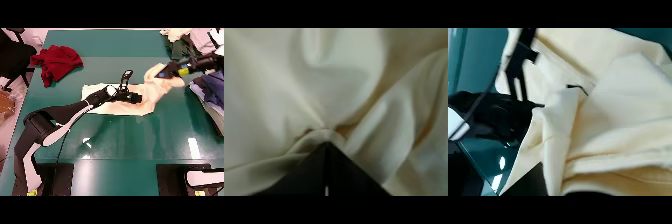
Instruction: Fold the shirts.
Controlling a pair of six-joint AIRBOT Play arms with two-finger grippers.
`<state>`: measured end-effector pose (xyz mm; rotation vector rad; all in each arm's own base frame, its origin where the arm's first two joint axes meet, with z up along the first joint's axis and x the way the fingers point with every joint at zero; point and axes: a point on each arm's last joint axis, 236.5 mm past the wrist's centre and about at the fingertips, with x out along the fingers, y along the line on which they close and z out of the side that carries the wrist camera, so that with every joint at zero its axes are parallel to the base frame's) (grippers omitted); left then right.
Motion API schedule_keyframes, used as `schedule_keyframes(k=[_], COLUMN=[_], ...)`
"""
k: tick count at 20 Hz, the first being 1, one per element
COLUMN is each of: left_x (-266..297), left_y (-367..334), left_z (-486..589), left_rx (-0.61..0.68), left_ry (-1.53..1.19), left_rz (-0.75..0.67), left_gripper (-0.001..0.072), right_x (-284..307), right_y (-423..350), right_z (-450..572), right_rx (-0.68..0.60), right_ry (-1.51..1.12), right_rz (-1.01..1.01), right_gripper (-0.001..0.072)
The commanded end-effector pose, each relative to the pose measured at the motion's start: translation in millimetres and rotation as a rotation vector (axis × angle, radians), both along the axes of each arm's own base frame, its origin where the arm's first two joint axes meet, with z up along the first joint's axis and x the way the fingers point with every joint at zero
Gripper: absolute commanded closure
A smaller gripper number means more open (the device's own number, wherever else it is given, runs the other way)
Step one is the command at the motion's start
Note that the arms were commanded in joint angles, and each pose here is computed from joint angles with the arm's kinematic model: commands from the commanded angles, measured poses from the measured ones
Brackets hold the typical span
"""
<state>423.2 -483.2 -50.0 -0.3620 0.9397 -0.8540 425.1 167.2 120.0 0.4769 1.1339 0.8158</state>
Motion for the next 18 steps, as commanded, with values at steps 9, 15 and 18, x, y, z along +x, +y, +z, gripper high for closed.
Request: schedule_keyframes(k=[9, 15, 18], left_x=[57, -2, -17], left_y=[461, 539, 511], left_z=[139, 294, 302], left_rx=[0.939, 0.842, 0.743], left_ry=[-0.006, -0.258, -0.26], left_rz=[0.557, 0.785, 0.711], left_gripper=[0.0683, 0.0683, 0.0683], right_x=[5, -24, -18], right_y=[187, 336, 402], right_z=[12, -74, -90], right_rx=[0.073, 0.114, 0.31], right_ry=[-0.055, 0.016, 0.071], right_rz=[0.164, 0.21, 0.035], right_gripper=[0.0687, 0.0485, 0.0018])
